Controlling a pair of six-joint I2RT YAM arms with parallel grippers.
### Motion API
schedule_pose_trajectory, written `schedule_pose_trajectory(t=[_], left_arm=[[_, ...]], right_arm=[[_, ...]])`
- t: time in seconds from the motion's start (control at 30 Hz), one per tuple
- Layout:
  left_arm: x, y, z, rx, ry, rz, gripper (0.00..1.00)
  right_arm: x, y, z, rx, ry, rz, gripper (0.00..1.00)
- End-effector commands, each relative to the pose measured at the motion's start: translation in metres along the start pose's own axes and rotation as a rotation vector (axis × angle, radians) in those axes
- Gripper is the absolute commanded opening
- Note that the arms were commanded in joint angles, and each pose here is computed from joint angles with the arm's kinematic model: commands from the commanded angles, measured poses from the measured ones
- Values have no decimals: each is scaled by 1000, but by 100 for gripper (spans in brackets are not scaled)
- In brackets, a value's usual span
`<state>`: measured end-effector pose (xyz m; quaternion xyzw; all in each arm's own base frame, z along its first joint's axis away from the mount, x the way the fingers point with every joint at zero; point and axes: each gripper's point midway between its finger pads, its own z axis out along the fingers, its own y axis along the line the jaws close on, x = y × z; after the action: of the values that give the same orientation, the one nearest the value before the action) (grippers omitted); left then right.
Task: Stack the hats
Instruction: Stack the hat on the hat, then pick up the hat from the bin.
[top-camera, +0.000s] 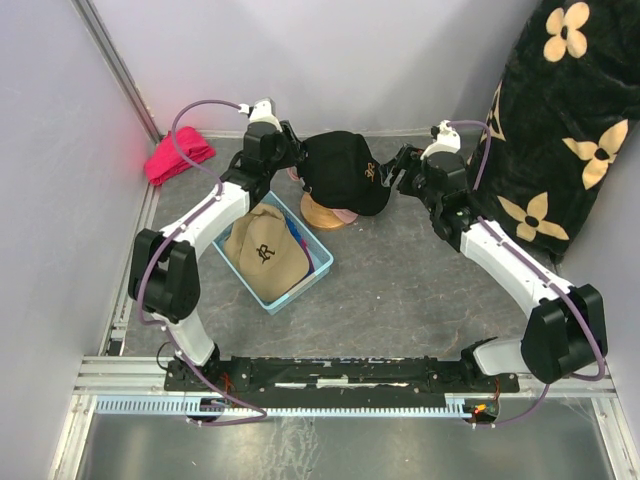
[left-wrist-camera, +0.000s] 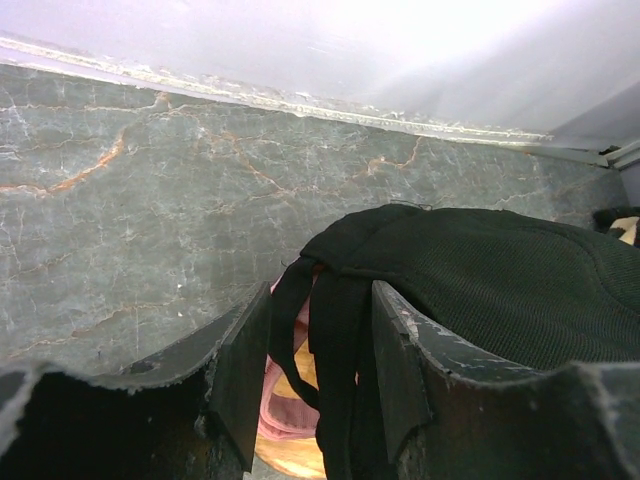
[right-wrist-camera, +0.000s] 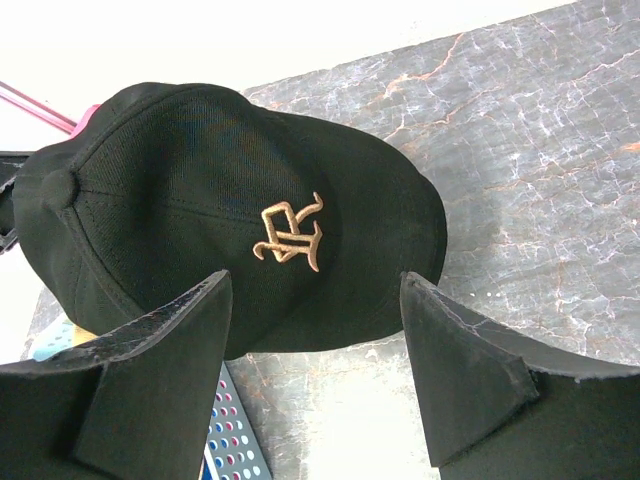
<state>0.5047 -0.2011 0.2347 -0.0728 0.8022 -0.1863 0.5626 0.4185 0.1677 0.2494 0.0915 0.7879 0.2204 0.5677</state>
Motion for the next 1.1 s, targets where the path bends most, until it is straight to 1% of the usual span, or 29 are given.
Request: schedule_pose_trajectory(t=[0.0, 0.13, 0.4, 0.67, 0.87, 1.07], left_arm=[[-35, -22, -14, 69, -93, -44, 52], [-42, -27, -19, 82, -101, -42, 52], [-39, -29, -24, 76, -44, -36, 52], [-47, -27, -37, 65, -49, -36, 52], [-53, -24, -52, 47, -60, -42, 53], [-61, -10, -84, -2, -102, -66, 54]], right_arm=[[-20, 12, -11, -39, -46, -24, 76], [-19, 13, -9, -42, -45, -23, 76], [-20, 12, -13, -40, -49, -33, 76], [-24, 20, -21, -55, -55, -52, 76], [-23, 42, -36, -81, -53, -108, 77], [-9, 82, -63, -157, -20, -156, 77]])
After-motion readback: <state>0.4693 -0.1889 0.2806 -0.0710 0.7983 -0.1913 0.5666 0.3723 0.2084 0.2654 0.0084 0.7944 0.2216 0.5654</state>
